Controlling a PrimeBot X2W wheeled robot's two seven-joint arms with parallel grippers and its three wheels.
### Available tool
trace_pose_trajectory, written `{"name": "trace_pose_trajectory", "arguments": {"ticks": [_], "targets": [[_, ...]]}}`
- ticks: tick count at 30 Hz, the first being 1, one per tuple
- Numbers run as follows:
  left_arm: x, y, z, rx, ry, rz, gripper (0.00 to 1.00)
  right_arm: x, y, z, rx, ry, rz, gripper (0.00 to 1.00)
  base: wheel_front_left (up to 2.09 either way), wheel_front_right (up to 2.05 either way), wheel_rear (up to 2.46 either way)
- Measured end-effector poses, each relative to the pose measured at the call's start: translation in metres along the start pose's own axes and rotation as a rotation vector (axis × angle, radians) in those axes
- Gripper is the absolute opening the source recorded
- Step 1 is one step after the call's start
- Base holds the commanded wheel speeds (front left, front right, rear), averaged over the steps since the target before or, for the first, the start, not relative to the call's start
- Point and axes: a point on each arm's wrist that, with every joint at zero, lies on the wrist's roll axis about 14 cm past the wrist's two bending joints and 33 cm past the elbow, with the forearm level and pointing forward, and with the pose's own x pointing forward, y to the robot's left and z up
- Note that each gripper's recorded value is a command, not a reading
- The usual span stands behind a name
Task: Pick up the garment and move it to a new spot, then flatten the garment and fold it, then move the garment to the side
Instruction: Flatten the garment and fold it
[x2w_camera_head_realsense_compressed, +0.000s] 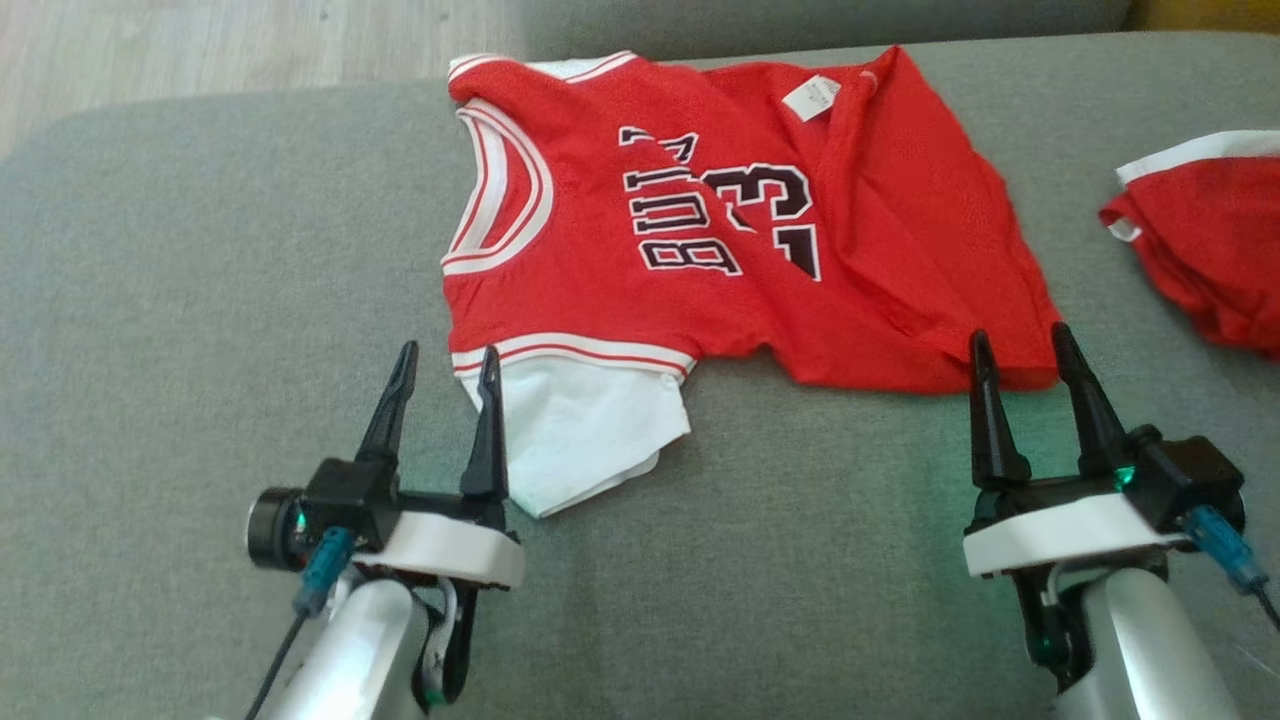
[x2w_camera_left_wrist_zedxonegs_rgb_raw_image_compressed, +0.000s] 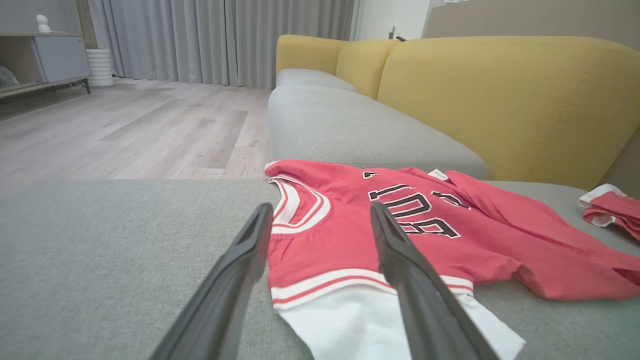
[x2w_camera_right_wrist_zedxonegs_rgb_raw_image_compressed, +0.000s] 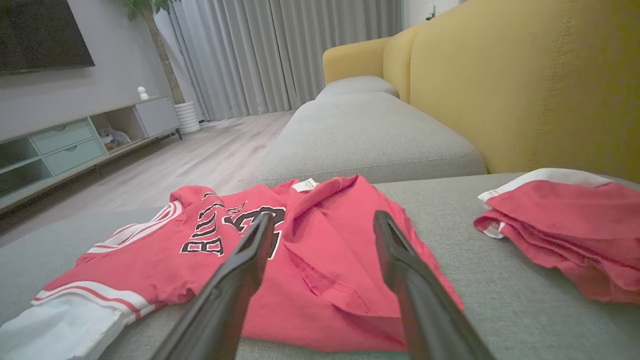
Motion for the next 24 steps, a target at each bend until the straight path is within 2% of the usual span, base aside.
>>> {"name": "trace_pose_trajectory", "arguments": {"ticks": [8,13,17,24], "targets": [[0.004,0.003,-0.004,0.011,0.004,-0.003,1.00,0.025,0.015,-0.013,-0.067,0.044,0.063,1.00,0.00,0.00,0.00],[0.011,0.009,-0.005,-0.002,0.003,0.016,1.00,0.045,0.025,-0.034,-0.124,0.138,0.113,1.00,0.00,0.00,0.00],[0.010,0.012,-0.015,0.001,0.029,0.023,1.00,0.053,0.024,-0.056,-0.162,0.223,0.127,1.00,0.00,0.00,0.00],[0.012,0.018,-0.024,-0.009,0.053,0.040,1.00,0.084,0.021,-0.066,-0.183,0.257,0.133,1.00,0.00,0.00,0.00]]}}
